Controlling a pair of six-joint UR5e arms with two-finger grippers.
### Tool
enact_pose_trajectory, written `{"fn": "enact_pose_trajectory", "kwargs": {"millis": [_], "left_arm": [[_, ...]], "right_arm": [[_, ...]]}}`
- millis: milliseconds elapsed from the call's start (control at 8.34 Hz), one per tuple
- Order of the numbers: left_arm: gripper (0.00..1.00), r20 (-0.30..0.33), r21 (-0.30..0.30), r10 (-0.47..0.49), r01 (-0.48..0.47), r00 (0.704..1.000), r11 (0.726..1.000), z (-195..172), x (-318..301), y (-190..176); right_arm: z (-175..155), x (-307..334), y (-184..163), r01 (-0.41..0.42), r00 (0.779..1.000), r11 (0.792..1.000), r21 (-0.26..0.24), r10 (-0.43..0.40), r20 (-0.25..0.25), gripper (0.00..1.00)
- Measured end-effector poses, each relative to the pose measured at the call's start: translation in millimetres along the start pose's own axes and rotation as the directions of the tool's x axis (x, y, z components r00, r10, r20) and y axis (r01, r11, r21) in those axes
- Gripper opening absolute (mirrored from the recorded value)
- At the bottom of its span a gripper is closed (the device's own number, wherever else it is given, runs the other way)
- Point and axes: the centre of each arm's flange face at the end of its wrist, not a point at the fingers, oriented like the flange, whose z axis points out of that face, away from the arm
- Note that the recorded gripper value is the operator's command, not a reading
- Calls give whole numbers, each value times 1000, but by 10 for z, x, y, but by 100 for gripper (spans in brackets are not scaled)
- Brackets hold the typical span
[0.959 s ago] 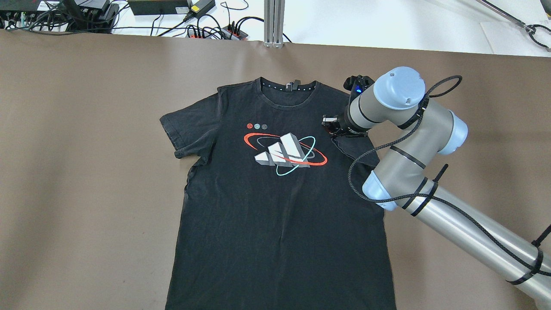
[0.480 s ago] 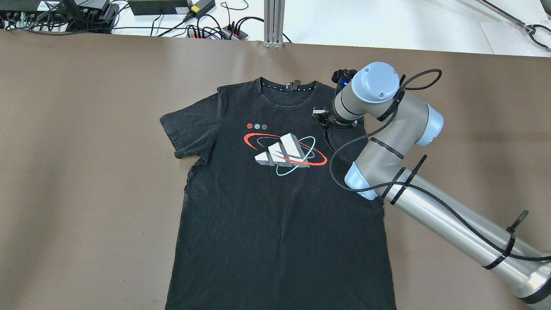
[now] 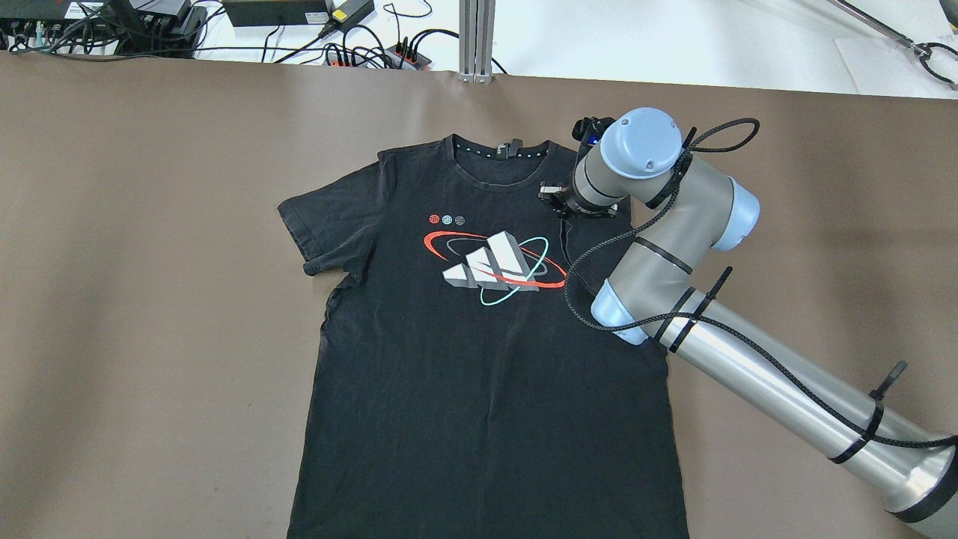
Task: Fold clothes
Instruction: 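Grasp the sleeve with the right gripper and fold it onto the shirt body, then move the left gripper toward the sleeve nearest it while the right gripper holds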
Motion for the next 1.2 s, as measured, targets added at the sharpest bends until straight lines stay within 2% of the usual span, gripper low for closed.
{"fn": "enact_pose_trajectory", "kwargs": {"millis": [240,480,839,1079,1199], "left_arm": [[94,-6,-4,-8,8,1000,1000,41,61,-34],[93,-34,-19,-48,48,998,999,238,363,-253],[93,-123,-92,-110,99,986,991,980,1424,-971],[93,-154,-163,-140,115,978,980,1589,2304,-1498],[93,-160,-179,-155,126,975,976,1722,2584,-1671]], "right_arm": [[-15,41,16,0,1000,1000,9,0,0,95],[-68,251,112,8,1000,1000,8,-8,3,95],[-162,558,264,13,1000,1000,4,-13,7,95],[-128,715,375,14,1000,1000,-8,-14,-3,95],[-78,694,509,24,1000,999,-23,-24,2,95]]}}
